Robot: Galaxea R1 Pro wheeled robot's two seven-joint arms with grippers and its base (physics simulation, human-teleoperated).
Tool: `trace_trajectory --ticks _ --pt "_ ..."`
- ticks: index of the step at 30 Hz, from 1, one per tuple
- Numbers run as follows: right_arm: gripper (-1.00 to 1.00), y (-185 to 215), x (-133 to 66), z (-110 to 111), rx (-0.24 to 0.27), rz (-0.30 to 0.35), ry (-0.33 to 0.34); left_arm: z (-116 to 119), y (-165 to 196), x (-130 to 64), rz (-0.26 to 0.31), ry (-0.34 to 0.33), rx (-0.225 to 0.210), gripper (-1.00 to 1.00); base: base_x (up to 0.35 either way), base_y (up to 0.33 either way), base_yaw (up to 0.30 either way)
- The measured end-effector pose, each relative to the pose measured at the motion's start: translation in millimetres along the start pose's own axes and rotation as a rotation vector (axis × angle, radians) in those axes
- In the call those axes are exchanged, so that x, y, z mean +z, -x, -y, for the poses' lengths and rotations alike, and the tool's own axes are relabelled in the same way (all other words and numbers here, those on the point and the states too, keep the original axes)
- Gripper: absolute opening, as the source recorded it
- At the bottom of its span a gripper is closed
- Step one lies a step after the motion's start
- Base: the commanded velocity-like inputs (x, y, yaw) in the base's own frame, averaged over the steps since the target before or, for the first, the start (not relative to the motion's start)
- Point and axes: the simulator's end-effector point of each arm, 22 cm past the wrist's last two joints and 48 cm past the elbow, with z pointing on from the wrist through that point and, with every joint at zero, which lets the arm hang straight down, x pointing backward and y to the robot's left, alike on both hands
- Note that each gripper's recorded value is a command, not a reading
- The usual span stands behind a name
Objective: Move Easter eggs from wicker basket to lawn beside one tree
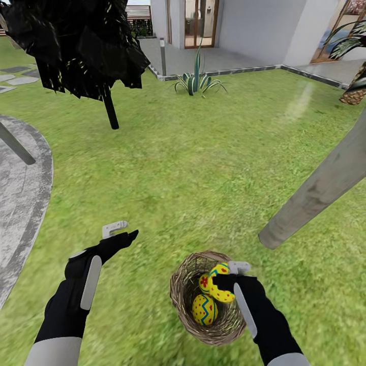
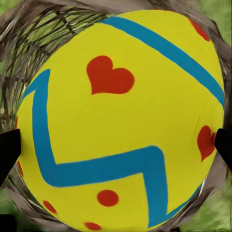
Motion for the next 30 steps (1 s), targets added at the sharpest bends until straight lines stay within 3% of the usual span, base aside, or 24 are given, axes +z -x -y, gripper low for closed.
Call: trace_trajectory --ticks 3,6,15,21,30 --pt "-1.00 -4 -19.4 -3 -0.026 -0.057 0.006 0 -1 0.1 0.000 0.001 0.000 1.00 0.000 0.000 0.000" --pt "-1.00 -4 -23.7 -1 -0.030 -0.067 0.005 -1 -1 0.2 -0.001 0.002 0.000 1.00 0.000 0.000 0.000" --pt "-1.00 17 -36.3 0 -0.029 -0.019 0.004 -1 -1 0.2 -0.001 0.002 0.001 1.00 0.000 0.000 0.000" --pt "-1.00 17 -40.0 3 -0.029 -0.033 0.002 -1 -1 0.2 -0.001 0.002 0.000 1.00 0.000 0.000 0.000" --pt "-1.00 27 -45.5 19 0.011 -0.007 -0.014 0 -1 0.2 0.000 0.001 0.001 1.00 0.000 0.000 0.000"
